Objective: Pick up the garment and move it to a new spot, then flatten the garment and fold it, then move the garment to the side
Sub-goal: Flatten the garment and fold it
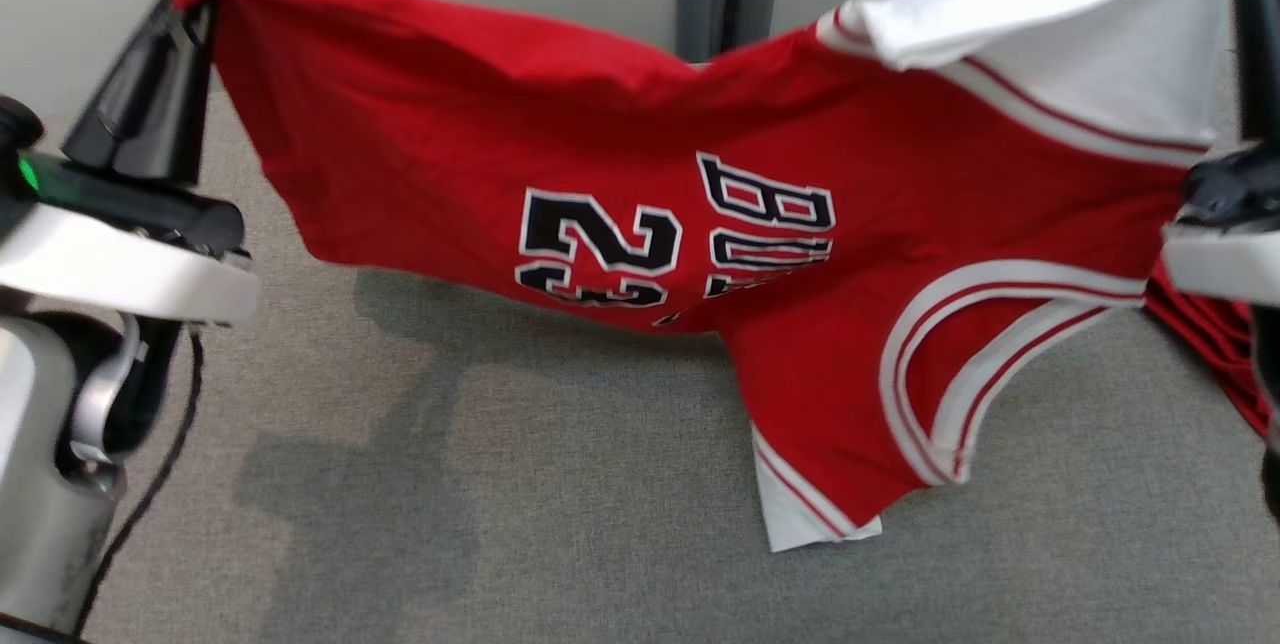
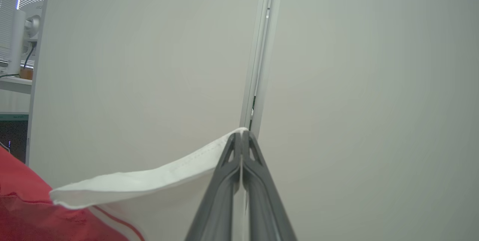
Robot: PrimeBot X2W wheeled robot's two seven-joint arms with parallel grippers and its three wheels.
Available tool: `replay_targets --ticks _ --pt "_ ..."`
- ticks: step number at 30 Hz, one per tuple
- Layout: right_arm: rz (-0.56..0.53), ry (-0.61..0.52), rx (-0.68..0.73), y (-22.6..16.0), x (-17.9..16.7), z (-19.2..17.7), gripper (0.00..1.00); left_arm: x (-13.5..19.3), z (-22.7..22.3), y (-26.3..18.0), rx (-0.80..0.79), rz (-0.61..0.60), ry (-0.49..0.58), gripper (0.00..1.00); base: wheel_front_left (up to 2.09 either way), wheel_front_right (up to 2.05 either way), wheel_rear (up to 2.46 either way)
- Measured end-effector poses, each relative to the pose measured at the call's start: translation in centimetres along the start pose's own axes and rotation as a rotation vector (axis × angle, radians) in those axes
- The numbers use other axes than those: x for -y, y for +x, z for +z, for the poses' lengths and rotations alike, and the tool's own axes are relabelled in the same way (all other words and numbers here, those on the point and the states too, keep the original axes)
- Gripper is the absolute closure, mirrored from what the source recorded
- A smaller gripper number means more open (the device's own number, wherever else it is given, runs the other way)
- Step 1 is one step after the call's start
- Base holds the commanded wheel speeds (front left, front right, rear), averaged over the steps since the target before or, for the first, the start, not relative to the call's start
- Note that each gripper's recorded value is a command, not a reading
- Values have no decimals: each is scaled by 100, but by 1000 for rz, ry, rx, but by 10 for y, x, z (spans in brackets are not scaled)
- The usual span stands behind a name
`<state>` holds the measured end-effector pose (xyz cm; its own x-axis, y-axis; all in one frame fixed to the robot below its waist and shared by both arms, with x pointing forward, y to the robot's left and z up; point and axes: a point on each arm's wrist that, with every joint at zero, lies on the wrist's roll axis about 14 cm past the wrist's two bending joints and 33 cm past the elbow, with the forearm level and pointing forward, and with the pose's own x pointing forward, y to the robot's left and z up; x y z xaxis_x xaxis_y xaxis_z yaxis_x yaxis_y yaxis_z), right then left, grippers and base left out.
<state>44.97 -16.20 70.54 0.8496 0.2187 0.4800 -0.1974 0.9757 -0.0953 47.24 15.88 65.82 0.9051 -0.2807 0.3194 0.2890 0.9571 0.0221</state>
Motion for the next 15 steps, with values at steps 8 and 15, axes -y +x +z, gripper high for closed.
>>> replay_targets --ticks 8,15 --pt "8 -124 251 44 22 96 100 -13 67 30 174 13 57 100 0 0 0" --pt "34 -117 286 58 18 117 100 -14 82 34 206 11 58 100 0 0 0"
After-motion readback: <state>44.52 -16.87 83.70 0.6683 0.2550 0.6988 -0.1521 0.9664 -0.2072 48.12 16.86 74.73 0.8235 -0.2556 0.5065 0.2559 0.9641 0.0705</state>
